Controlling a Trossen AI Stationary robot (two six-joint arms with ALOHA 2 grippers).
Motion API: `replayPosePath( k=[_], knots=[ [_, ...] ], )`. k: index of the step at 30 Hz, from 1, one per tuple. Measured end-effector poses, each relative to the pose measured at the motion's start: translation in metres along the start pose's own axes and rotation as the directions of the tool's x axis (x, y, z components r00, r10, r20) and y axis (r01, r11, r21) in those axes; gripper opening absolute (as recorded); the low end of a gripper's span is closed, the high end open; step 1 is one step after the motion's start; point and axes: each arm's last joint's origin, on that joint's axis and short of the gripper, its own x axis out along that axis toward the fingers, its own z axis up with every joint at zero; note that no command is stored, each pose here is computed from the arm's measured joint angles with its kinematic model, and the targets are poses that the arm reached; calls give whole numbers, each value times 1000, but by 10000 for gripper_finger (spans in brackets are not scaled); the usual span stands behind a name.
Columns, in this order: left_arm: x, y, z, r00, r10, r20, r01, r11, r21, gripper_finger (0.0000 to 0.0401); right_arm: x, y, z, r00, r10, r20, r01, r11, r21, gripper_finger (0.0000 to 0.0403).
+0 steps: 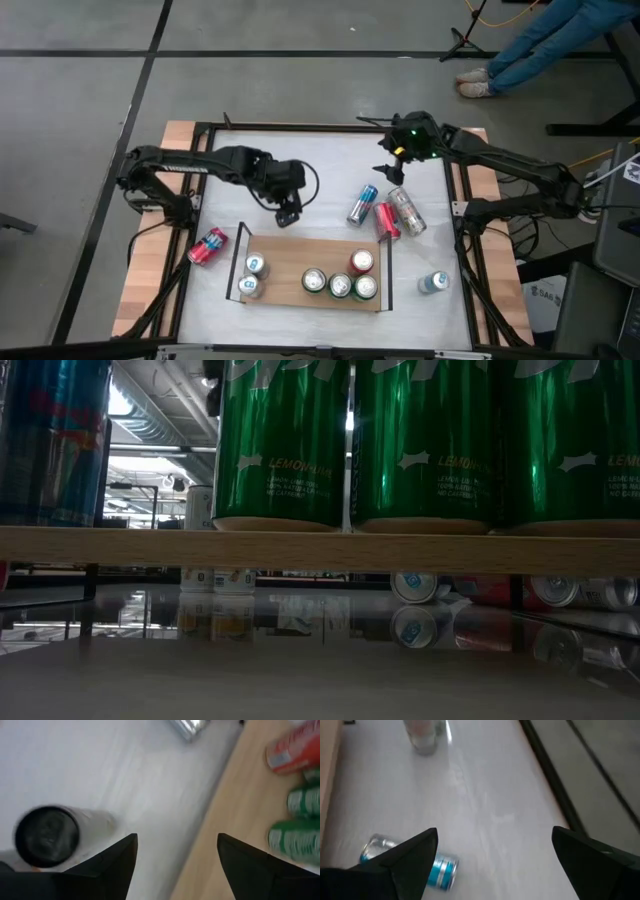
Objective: Place canned beverage on shelf
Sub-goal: Put the right red soda can on the shelf aligned with the other red soda can
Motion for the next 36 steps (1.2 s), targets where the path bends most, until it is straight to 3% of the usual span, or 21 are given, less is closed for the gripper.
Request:
replayPosePath(
  k=[7,12,19,26,32,36],
  knots=[
    [-2,19,17,996,4,91,-5,1000,5,264,-23,8,-15,993,37,-109,-33,999,43,381],
    [-2,30,26,989,8,149,-11,1000,17,264,-34,14,-27,977,82,-195,-42,979,200,381],
    [-2,41,34,981,19,194,-24,999,25,264,-38,21,-37,936,216,-276,-89,908,410,381],
    [-3,47,36,980,28,199,-31,999,12,264,-39,22,-40,923,228,-309,30,760,649,381],
    [-3,47,36,980,27,199,-31,999,12,264,-36,22,-43,908,242,-342,128,617,776,381],
    [-3,47,36,980,28,198,-31,999,12,264,-33,23,-42,900,264,-346,145,569,810,381]
  ],
)
